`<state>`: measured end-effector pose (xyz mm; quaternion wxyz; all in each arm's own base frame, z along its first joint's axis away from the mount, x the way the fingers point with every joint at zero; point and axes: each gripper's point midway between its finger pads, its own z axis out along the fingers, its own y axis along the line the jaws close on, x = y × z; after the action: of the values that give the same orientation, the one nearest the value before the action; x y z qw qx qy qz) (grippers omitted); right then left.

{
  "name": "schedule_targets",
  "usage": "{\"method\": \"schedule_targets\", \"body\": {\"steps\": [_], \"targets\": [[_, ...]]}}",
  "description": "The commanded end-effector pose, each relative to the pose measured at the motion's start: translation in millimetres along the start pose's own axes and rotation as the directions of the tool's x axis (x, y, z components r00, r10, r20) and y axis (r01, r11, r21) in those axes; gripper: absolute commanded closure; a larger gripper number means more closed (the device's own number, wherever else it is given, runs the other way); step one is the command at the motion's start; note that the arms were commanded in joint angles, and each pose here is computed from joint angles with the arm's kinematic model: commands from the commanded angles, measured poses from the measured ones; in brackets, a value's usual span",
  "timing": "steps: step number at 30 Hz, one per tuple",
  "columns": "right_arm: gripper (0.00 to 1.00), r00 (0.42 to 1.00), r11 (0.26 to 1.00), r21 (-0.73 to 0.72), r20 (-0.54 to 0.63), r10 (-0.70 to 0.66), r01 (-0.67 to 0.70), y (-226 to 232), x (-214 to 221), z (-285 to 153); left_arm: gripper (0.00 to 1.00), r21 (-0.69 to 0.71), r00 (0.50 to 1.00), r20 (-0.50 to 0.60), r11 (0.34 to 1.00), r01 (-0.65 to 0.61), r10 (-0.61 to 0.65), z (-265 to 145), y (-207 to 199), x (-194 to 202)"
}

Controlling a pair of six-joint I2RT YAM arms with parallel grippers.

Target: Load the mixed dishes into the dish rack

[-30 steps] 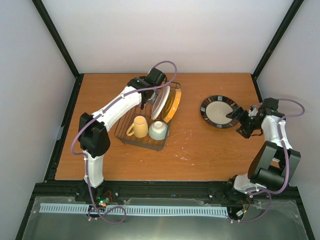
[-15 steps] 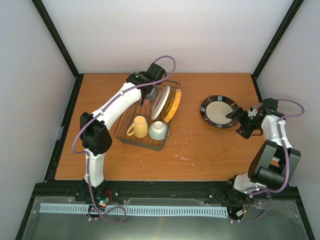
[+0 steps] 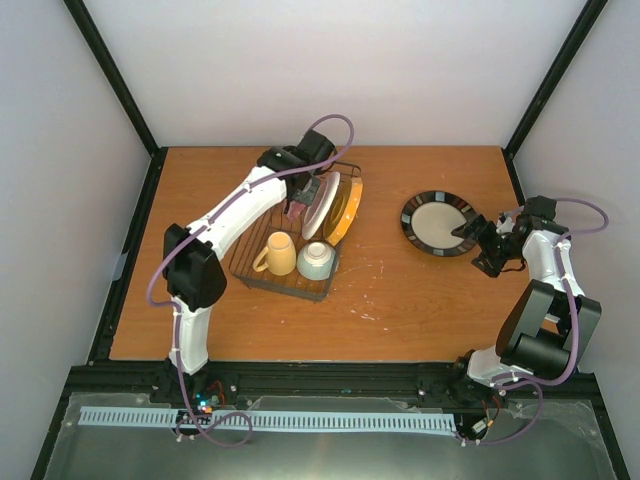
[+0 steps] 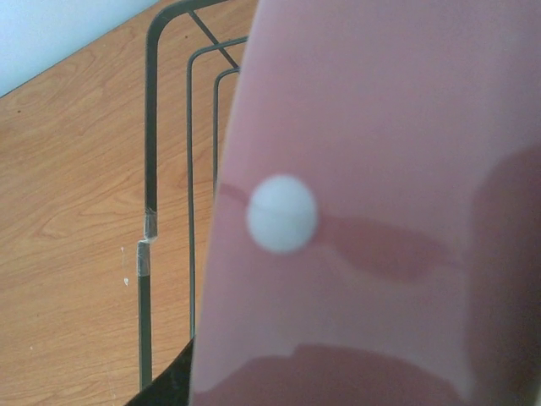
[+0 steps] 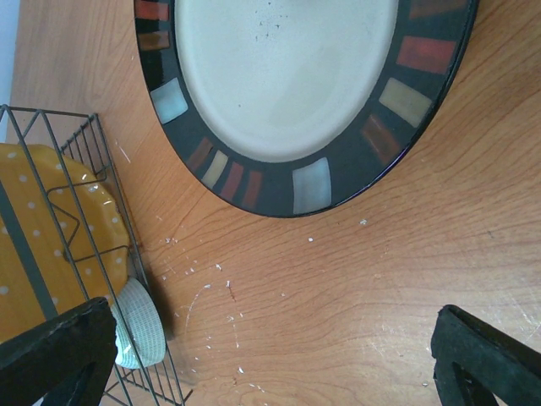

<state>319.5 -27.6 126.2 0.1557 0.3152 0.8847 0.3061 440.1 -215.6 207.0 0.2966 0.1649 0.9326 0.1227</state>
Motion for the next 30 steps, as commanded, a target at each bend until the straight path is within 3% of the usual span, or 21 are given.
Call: {"method": "schedule_targets", "body": {"steps": [1,11,30], "targets": [[0.00,1.000,1.000,0.008,-0.002,-0.015,0.015,-1.1,0.0,-0.6,0.99,-0.047,0.998,0.037,0.997,0.056,-0.054,-2.1,4.9,-8.8],[0.00,1.000,1.000,-0.004,-0.014,-0.009,0.009,-1.1,-0.4,3.0,1.00,-0.104,0.997,0.066,0.994,0.039,-0.032,-8.5,16.8,-15.6],[0.00,1.000,1.000,-0.011,-0.028,-0.007,0.006,-0.6,2.5,3.6,0.99,-0.158,0.991,-0.067,0.982,0.107,-0.119,15.3,14.7,17.1]]}}
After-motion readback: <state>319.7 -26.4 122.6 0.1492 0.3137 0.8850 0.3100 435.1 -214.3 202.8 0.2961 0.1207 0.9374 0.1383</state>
